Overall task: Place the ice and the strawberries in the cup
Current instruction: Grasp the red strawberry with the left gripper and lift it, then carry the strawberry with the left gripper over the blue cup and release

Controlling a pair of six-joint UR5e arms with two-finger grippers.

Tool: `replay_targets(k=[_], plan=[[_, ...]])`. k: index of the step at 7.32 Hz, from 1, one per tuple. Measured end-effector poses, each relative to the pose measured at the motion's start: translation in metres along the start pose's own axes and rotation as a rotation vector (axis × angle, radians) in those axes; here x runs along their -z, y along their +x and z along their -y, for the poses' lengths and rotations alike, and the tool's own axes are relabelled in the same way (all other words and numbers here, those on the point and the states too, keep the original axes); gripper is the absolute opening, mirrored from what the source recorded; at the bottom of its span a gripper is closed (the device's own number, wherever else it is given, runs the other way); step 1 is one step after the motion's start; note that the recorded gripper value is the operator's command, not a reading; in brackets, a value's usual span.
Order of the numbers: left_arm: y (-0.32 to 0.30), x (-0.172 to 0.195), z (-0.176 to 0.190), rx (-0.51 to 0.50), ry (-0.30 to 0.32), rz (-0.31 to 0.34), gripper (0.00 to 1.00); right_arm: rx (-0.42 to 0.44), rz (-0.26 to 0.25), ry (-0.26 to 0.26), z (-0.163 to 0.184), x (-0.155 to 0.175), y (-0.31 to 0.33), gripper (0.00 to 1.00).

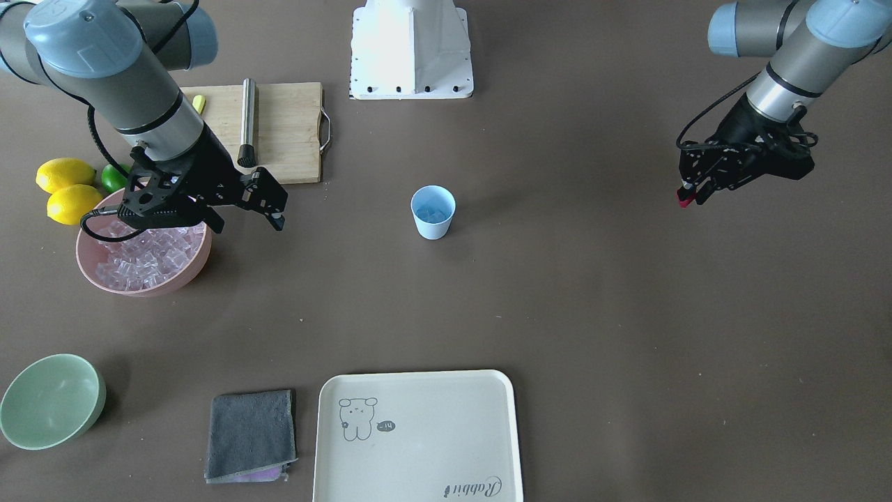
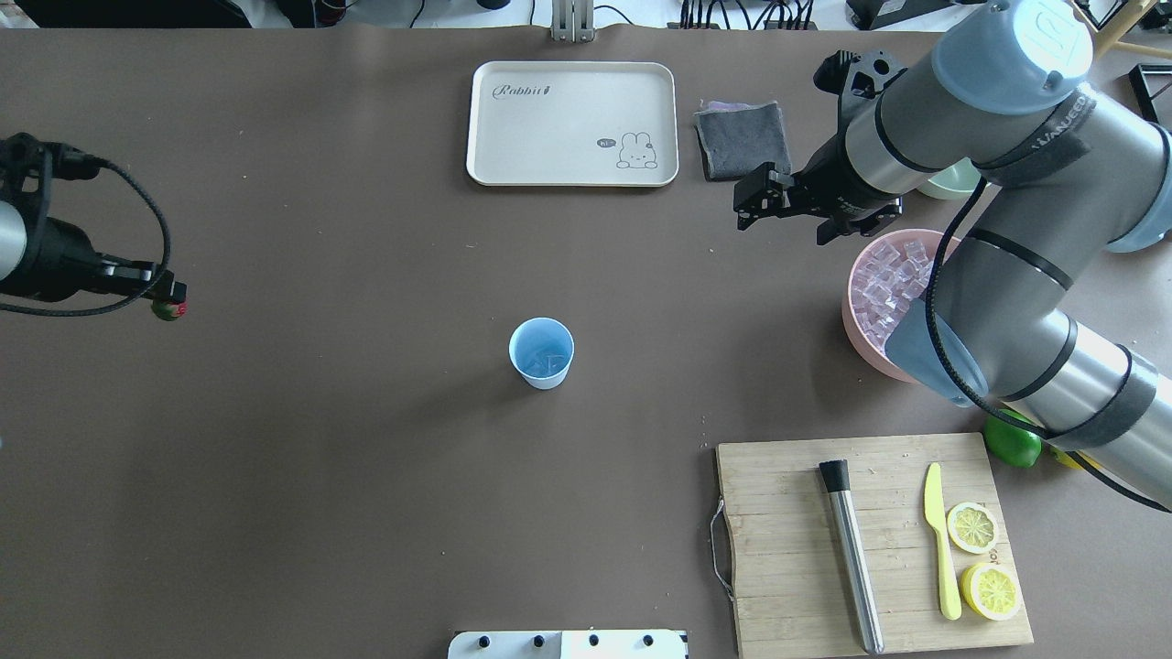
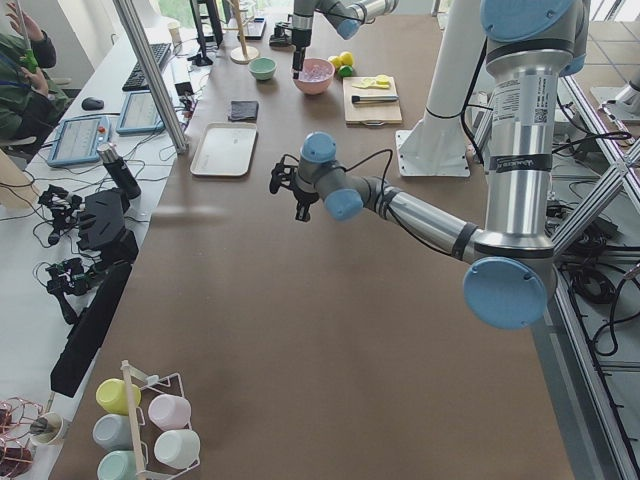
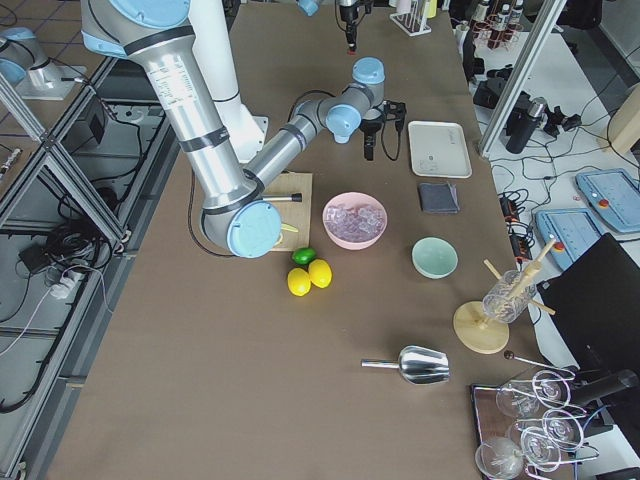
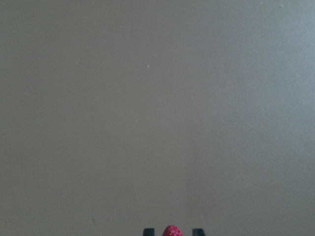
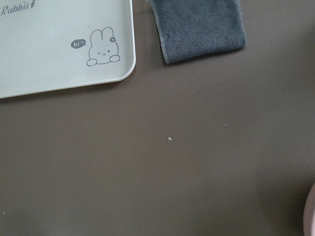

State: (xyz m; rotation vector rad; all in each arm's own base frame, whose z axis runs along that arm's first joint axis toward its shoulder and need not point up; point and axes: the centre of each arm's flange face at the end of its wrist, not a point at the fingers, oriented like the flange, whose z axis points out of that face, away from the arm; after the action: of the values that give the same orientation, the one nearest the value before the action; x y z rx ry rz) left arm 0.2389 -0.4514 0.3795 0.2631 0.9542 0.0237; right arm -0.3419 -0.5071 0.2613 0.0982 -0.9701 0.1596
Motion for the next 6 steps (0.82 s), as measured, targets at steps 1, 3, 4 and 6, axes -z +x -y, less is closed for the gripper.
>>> replay_targets(k=[1,3,4,6], plan=[[0.055,0.015,0.023,0.032,-0.008,-0.007,0.0,-0.005,-0.002,0.002,0.001,0.001,0.003,1.0],[0.155,0.007,0.032,0.1,-0.034,-0.042,0.0,-0.015,-0.008,0.004,0.002,0.002,0.008,1.0],[0.201,-0.008,0.027,0.128,-0.031,-0.052,0.0,-0.018,-0.01,0.005,0.003,0.002,0.011,1.0],[0.274,-0.031,0.008,0.165,-0.02,-0.075,0.0,-0.02,-0.012,0.007,0.003,0.002,0.012,1.0]])
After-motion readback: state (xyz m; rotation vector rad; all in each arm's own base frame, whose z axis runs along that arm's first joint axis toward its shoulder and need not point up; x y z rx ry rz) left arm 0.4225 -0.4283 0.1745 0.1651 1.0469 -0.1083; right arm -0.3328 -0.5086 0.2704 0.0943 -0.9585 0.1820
